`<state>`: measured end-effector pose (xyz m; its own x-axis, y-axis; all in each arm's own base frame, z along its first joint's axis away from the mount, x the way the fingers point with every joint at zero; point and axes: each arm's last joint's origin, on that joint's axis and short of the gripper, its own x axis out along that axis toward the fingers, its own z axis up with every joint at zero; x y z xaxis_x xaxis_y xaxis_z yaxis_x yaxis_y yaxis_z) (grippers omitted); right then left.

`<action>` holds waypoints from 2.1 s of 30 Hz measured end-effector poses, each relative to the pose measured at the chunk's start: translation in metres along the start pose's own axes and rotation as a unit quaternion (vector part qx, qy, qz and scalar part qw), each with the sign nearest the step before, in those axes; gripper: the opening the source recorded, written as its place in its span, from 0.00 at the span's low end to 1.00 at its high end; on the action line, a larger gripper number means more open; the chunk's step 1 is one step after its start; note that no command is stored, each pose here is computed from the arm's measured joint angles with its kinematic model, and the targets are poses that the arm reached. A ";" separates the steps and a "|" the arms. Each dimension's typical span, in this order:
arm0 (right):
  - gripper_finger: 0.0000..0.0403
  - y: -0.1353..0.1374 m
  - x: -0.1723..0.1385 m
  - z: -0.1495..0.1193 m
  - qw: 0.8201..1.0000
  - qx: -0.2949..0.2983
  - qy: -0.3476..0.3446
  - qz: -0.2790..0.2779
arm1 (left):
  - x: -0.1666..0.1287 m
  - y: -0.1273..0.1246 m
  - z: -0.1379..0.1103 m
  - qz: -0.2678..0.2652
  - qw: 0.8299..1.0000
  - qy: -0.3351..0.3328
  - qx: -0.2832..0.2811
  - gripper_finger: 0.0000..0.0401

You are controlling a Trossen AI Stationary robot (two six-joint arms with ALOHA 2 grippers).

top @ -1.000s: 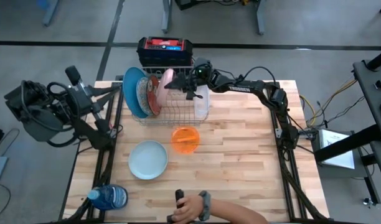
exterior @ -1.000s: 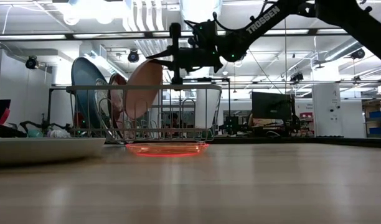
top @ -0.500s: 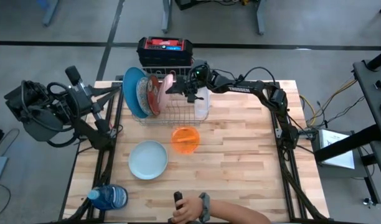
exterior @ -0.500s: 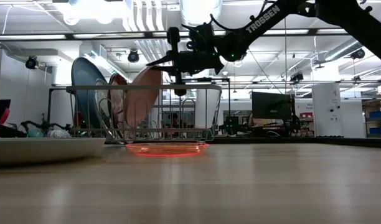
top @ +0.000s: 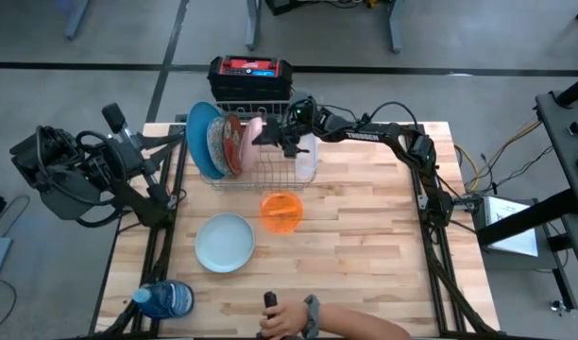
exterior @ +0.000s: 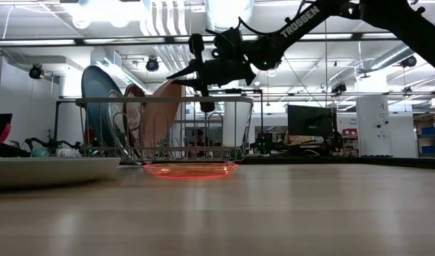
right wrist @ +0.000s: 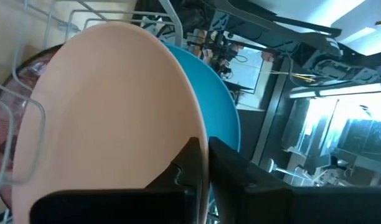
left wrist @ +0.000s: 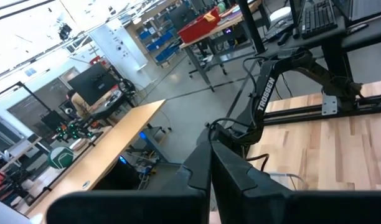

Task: Sort dishes
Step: Put the pink plate in the dishwasher rack

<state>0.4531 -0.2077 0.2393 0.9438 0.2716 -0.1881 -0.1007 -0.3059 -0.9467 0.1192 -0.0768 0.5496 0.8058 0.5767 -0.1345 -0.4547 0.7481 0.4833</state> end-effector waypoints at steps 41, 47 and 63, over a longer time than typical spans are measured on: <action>0.26 -0.004 0.008 -0.002 0.943 0.270 0.195 0.014 | 0.000 0.000 0.000 0.002 1.000 0.000 -0.002 0.00; 0.33 -0.007 0.012 0.002 0.927 0.308 0.215 0.001 | 0.000 0.000 0.000 0.002 1.000 0.000 -0.002 0.00; 0.50 -0.013 0.018 0.006 0.865 0.392 0.309 -0.043 | 0.000 0.000 0.000 0.002 1.000 0.000 -0.004 0.00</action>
<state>0.4695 -0.1932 0.2468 0.9219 -0.3522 -0.1612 0.0252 0.4699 -0.8824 0.1192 -0.0768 0.5497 0.8044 0.5792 -0.1325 -0.4607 0.7488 0.4766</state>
